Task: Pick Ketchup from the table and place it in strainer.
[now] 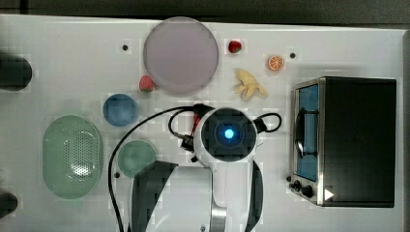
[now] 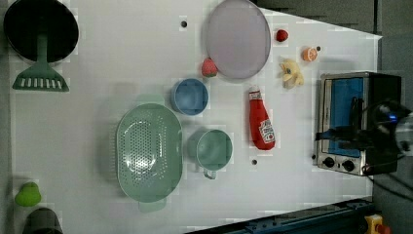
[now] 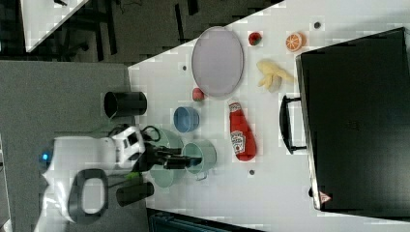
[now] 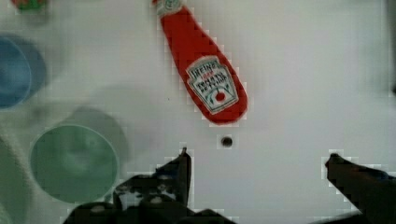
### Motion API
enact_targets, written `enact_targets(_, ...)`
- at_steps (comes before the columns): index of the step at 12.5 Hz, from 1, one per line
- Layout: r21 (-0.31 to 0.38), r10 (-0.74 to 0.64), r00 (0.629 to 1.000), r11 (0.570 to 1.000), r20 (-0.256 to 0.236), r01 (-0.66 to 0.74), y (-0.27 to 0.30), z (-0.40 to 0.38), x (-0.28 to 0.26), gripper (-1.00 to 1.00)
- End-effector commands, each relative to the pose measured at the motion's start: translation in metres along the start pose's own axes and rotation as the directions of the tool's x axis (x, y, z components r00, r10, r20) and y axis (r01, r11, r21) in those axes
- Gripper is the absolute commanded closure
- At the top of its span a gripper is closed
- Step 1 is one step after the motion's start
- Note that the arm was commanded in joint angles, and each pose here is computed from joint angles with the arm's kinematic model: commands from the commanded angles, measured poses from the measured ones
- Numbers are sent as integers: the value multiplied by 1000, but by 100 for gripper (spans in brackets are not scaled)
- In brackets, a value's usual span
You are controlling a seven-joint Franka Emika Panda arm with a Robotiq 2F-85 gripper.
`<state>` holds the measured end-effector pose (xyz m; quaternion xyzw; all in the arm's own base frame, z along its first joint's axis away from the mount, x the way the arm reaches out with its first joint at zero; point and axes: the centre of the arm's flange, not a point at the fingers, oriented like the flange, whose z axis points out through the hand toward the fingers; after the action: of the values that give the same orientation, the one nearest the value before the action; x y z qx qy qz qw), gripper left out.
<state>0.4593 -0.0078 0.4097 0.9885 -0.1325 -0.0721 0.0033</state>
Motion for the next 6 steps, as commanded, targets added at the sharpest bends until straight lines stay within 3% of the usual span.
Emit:
enact_targets(1, -17, -310, 950, 951, -46, 310, -10, 25, -4, -100)
enact_targets(4, -22, -431, 899, 902, -77, 431, -12, 66, 6, -100)
enact_targets(6, -18, -449, 889, 893, -91, 449, -15, 90, 18, -100)
